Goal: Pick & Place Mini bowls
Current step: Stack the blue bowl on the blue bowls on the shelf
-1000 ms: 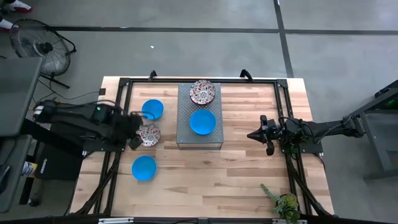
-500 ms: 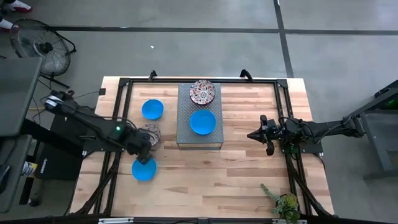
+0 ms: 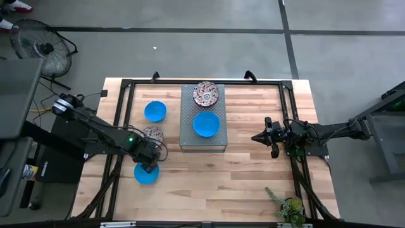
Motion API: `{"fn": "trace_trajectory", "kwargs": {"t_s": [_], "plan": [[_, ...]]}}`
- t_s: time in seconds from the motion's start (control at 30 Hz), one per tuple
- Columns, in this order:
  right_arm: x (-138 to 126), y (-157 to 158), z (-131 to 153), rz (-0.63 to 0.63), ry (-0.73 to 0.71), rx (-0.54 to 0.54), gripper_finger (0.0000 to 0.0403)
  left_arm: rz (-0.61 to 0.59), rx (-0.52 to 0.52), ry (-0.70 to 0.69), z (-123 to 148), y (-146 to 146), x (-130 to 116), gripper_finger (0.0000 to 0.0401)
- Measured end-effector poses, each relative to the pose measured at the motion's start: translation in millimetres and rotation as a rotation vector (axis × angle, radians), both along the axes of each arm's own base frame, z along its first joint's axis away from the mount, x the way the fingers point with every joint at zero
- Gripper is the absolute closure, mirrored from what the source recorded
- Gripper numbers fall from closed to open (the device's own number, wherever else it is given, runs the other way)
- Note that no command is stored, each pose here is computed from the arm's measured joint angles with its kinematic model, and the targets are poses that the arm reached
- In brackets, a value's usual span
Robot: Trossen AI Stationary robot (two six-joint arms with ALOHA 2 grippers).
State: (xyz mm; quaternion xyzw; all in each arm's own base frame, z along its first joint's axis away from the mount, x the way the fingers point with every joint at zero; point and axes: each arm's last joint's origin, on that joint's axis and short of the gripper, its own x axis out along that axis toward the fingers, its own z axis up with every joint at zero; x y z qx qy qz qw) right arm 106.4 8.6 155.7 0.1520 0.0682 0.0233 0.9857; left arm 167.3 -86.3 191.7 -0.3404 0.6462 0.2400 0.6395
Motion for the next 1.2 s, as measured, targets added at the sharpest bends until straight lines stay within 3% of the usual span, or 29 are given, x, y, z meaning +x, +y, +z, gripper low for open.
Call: {"fn": "trace_trajectory", "kwargs": {"t_s": [0.17,0.57,0.97,1.2], "plan": [[0.0,0.0,0.0,0.0,0.0,0.0,0.0402,-0.021,0.01,0.015,-3.4,-0.7,1.7,0.0184],[0.0,0.0,-0.1,0.0,0.001,0.0,0.0402,-0.048,0.018,0.003,-6.7,-0.1,1.5,0.0276],[0.0,0.0,-0.1,0.0,0.001,0.0,0.0402,-0.076,0.004,-0.023,-15.8,0.2,1.0,0.0295],[0.0,0.0,0.0,0.0,0.001,0.0,0.0402,-0.08,-0.026,-0.076,-14.9,-2.6,6.1,0.0379]]}}
